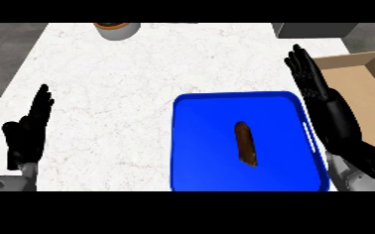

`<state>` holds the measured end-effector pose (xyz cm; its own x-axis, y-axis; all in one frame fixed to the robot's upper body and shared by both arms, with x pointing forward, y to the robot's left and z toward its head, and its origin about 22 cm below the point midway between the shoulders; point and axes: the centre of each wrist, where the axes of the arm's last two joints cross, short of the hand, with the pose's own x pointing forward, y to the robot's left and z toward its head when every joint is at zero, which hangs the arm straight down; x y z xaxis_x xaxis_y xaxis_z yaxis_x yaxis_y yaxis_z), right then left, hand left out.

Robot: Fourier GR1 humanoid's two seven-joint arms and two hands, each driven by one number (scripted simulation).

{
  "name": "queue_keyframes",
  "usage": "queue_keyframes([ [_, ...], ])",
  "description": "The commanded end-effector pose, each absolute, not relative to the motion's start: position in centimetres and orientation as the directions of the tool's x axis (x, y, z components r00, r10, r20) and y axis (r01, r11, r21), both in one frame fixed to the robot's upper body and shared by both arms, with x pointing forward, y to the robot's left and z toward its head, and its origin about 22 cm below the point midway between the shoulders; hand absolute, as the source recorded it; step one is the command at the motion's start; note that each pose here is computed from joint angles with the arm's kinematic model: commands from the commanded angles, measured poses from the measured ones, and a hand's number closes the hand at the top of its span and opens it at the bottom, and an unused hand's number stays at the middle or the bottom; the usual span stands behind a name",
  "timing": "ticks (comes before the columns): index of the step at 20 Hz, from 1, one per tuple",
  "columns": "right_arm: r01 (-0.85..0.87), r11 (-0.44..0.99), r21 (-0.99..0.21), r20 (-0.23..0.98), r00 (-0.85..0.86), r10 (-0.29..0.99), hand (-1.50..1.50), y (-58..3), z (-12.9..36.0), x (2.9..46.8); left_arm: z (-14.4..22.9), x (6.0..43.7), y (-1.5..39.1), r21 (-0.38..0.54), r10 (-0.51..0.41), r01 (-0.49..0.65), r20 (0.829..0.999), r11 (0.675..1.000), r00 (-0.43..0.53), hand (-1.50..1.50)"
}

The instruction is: Pick the sweet potato from the tray and place it in the cardboard box

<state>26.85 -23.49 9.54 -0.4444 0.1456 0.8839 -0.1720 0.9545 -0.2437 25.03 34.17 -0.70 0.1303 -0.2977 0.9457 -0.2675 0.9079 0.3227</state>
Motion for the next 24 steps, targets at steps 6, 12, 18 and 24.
queue_keyframes([
  [6,-0.172,0.804,-0.570,0.821,-0.171,0.545,-1.50,-22.5,10.1,27.3,3.8,26.5,31.2,0.098,-0.092,-0.086,0.994,0.992,0.065,0.00],
  [12,0.136,0.726,-0.674,0.570,-0.529,0.629,-1.50,-20.2,8.3,22.8,4.3,25.0,32.0,0.029,-0.020,-0.063,0.991,0.998,0.133,0.00],
  [18,0.024,0.467,-0.884,0.405,-0.459,0.790,-1.50,-19.3,10.5,20.6,4.1,23.4,33.2,0.007,0.001,-0.065,0.991,0.998,0.130,0.00],
  [24,-0.083,0.016,-0.996,0.037,-0.257,0.966,-1.50,-19.4,11.6,21.3,5.3,24.7,32.6,0.022,-0.012,-0.068,0.989,0.997,0.145,0.00],
])
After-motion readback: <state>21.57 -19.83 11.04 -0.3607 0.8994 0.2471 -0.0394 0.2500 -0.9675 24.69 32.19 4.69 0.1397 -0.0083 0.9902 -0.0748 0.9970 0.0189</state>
